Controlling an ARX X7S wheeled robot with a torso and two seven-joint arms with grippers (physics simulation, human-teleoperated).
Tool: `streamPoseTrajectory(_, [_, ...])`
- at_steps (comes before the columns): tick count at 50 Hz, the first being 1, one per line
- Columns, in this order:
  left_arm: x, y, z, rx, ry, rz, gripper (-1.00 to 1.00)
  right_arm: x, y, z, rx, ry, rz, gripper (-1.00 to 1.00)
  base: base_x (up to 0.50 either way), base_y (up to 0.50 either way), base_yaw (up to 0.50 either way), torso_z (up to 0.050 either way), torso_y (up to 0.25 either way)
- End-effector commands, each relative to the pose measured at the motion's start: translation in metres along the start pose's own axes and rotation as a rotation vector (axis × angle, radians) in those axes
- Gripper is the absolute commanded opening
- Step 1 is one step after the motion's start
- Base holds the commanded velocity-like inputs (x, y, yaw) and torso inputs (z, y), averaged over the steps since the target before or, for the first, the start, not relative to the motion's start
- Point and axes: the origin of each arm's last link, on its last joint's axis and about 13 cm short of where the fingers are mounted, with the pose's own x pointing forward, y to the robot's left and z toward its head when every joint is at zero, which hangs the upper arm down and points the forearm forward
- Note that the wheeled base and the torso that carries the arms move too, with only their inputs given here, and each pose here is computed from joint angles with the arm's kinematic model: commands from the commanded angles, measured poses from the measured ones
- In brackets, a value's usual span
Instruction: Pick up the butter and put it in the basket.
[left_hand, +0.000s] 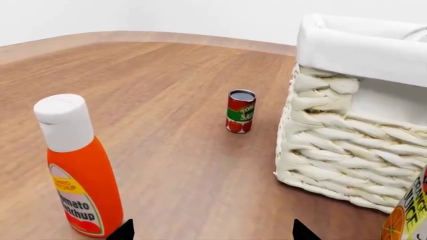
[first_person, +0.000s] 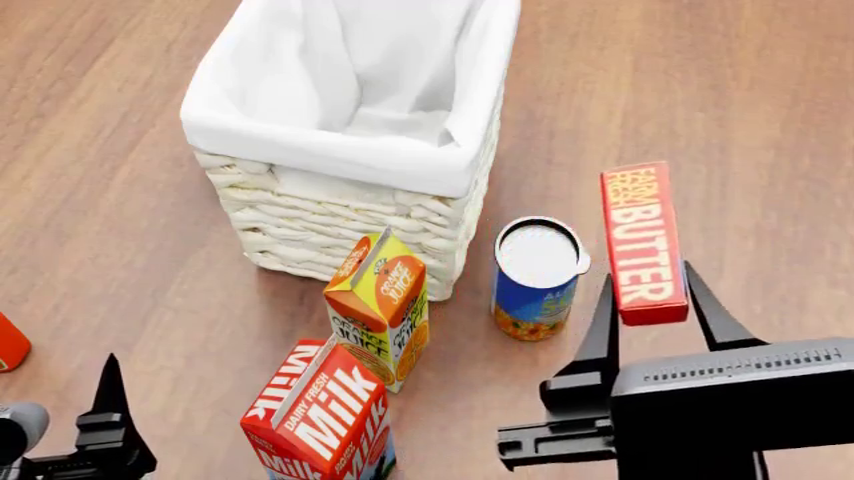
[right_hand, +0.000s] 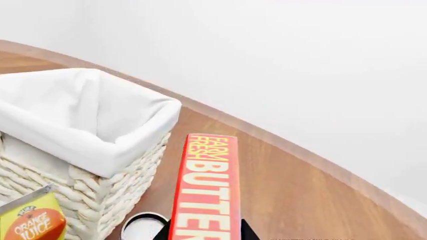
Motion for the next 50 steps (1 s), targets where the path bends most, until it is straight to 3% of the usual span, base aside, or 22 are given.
streamPoseTrajectory(1, [0.001,-0.001,-0.001,-0.001,0.001,-0.002,1.0,0.009,-0.022,0.012,-0.019,-0.022,-0.078,-1.0,0.0,0.0,0.0,0.0,0.0])
streamPoseTrajectory(9, [0.0,-0.001,-0.001,0.0,0.002,-0.001,1.0,0.02,-0.032,0.013,-0.002,0.002,-0.092,-1.0,0.0,0.0,0.0,0.001,0.001])
streamPoseTrajectory(26, [-0.001,-0.001,0.001,-0.005,-0.002,0.002,1.0,0.05,-0.058,0.045,-0.002,0.051,-0.088,-1.0,0.0,0.0,0.0,0.0,0.001])
streamPoseTrajectory(36, [-0.001,-0.001,0.001,-0.007,-0.005,0.004,1.0,0.066,-0.063,0.052,0.017,0.086,-0.082,-1.0,0.0,0.0,0.0,0.001,0.002])
streamPoseTrajectory(41, [0.0,-0.002,0.002,-0.011,-0.007,0.005,1.0,0.076,-0.066,0.049,0.054,0.104,-0.084,-1.0,0.0,0.0,0.0,0.0,0.0])
streamPoseTrajectory(44, [0.0,-0.002,0.002,-0.013,-0.01,0.004,1.0,0.081,-0.07,0.047,0.147,0.09,-0.091,-1.0,0.0,0.0,0.0,0.0,0.003])
streamPoseTrajectory(50, [0.0,-0.003,0.003,-0.016,-0.008,0.004,1.0,0.096,-0.073,0.04,0.174,0.148,-0.098,-1.0,0.0,0.0,0.0,0.0,0.0])
